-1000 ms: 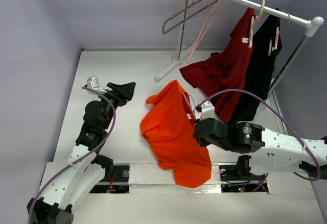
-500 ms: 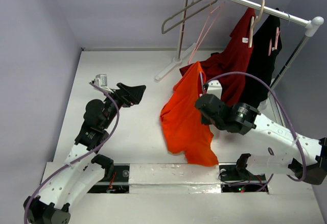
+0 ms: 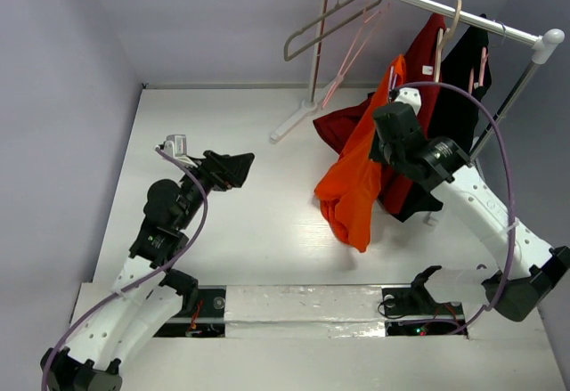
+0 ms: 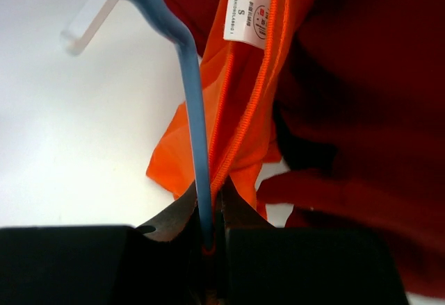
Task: Place the t-shirt on the hanger
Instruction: Place the hanger at the clothesline.
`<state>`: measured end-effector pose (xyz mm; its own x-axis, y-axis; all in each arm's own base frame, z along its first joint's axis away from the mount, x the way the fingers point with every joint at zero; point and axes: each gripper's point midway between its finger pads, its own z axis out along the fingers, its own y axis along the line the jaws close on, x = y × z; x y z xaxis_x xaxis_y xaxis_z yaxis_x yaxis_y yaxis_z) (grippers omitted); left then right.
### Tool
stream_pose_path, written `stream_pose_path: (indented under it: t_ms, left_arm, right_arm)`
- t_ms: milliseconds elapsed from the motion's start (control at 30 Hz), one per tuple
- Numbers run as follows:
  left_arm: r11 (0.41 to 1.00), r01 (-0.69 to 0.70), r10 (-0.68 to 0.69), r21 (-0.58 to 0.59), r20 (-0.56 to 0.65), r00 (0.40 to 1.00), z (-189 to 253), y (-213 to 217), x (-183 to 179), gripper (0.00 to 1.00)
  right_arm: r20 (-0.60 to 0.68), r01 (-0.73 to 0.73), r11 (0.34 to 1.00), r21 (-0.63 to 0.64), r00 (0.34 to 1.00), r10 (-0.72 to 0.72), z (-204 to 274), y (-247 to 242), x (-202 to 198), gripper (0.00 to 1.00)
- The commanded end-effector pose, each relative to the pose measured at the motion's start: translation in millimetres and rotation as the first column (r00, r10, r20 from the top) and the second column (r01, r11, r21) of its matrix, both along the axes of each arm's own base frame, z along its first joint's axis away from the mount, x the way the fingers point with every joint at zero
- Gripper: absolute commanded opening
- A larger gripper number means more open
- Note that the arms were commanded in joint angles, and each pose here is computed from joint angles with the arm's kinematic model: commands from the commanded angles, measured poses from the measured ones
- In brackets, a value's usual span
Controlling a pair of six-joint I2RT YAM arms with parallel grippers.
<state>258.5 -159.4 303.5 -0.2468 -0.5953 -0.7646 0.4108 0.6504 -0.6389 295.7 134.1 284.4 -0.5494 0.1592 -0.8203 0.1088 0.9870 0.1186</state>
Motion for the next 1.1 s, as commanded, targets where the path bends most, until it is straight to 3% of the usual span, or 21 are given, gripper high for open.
stream_pose_path:
  t_ms: [0,500,933,1067]
  left_arm:
    - [1.0,-0.011,0.012,-0.017,0.071,0.997,8,4,-5,0.99]
    - [0.997,0.08,-0.078,-0.021,0.065,0.995,-18,-12,-7,0.99]
    - [0.997,0.079,-0.079,0.004,0.056,0.995,-19,-18,-9,0.99]
    - [0.998,0.07,-0.07,0.004,0.054,0.996,-18,-17,-8,0.99]
  right_arm:
    - [0.16,-0.008,0.998,0.07,0.987,-0.003,54,1,29,0.0]
    - [0.38,0.047,0.999,0.024,0.923,-0.052,134,-19,65,0.0]
    - [0.42,0.01,1.0,-0.005,0.908,-0.007,170,-45,94,0.0]
    - [0.374,0.026,1.0,-0.007,0.927,-0.021,155,-52,108,0.0]
